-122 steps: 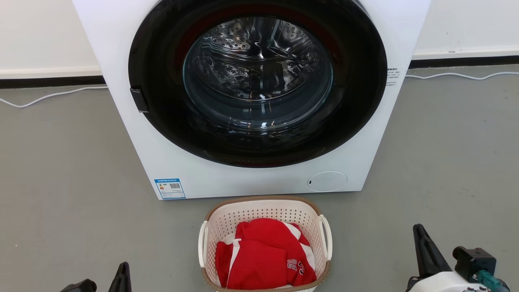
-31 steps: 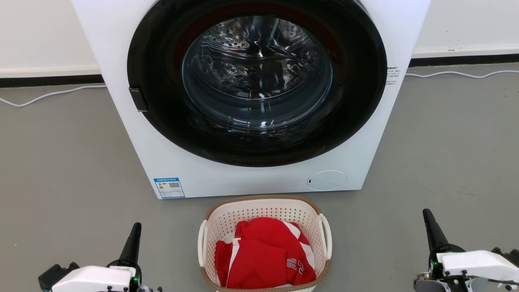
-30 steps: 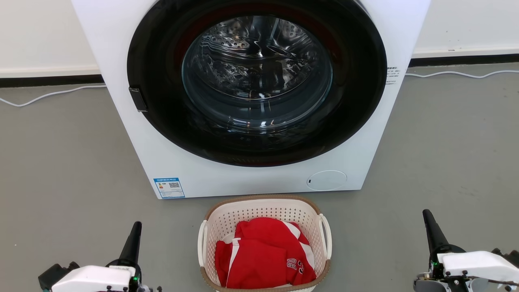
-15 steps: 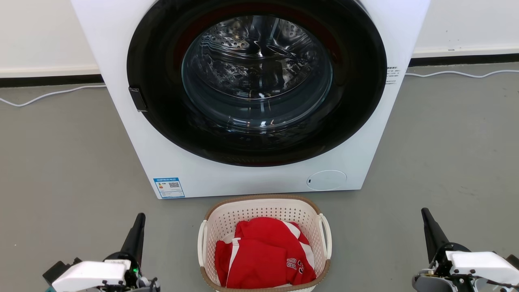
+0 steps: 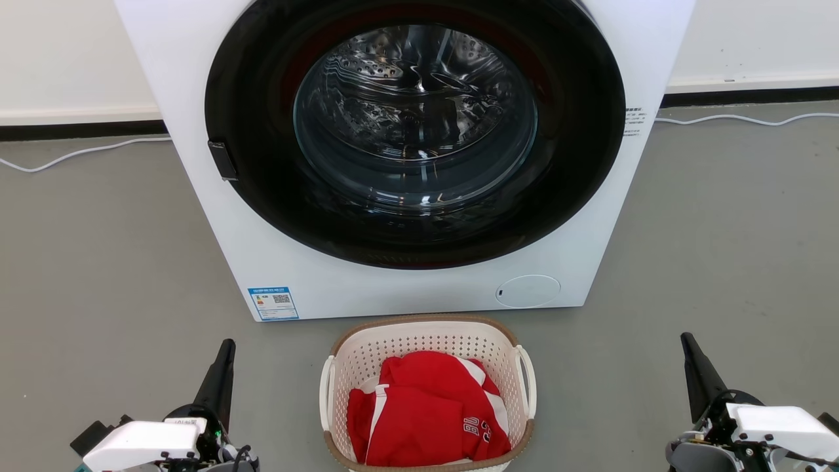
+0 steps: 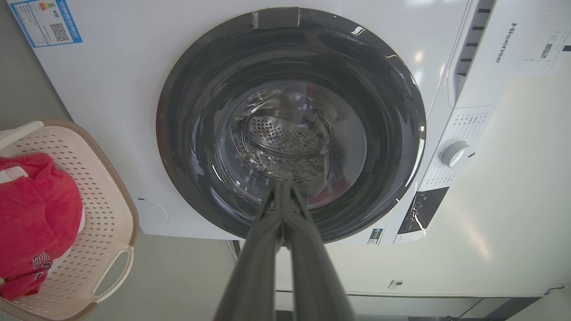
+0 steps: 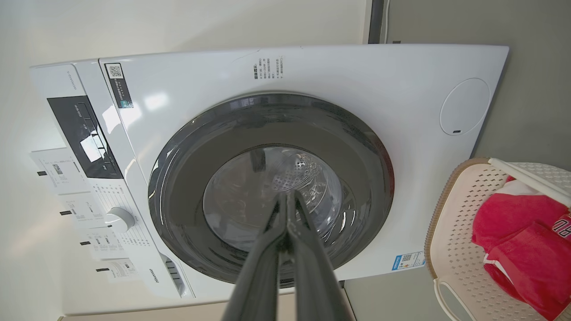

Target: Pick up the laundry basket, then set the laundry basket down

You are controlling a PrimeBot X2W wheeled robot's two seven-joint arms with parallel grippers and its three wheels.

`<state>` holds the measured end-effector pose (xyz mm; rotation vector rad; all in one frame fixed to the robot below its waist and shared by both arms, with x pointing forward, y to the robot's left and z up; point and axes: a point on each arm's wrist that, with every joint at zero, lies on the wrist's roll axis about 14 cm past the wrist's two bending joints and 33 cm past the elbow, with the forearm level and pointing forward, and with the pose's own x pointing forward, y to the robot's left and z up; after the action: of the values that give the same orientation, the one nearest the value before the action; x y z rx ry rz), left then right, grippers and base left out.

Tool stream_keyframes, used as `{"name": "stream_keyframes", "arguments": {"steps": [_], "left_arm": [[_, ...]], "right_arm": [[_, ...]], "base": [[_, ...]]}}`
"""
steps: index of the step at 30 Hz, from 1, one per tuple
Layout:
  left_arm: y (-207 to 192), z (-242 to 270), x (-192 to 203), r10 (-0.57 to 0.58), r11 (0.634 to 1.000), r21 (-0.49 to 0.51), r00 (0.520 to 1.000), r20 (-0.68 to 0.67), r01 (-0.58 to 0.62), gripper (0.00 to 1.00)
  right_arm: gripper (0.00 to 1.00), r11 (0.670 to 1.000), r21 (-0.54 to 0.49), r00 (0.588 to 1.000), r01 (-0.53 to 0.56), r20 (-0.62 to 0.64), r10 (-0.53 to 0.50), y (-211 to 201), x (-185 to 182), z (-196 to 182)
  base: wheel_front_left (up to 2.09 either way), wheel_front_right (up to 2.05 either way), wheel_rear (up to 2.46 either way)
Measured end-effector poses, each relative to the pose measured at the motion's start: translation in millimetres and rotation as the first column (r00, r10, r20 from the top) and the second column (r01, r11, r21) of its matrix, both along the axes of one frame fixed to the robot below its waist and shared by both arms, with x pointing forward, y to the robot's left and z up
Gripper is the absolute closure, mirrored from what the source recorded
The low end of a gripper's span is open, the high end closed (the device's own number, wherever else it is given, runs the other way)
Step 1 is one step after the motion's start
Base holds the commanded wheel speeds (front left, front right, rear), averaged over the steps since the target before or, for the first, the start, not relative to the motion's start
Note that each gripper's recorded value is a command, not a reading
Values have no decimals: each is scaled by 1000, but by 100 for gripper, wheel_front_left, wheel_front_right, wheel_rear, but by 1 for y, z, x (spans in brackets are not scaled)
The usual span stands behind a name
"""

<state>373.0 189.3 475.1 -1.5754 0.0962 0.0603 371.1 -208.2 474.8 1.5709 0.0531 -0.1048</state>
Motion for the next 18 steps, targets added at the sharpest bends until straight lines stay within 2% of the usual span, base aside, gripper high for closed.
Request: {"name": "stream_keyframes", "arguments": {"steps": [18], "left_arm": [[0,0,0,0,1000,0,1000,1,0,100]], "right_arm": [[100,1000,0,1000,0,0,0,0,0,0]], "base": [[0,0,0]]}}
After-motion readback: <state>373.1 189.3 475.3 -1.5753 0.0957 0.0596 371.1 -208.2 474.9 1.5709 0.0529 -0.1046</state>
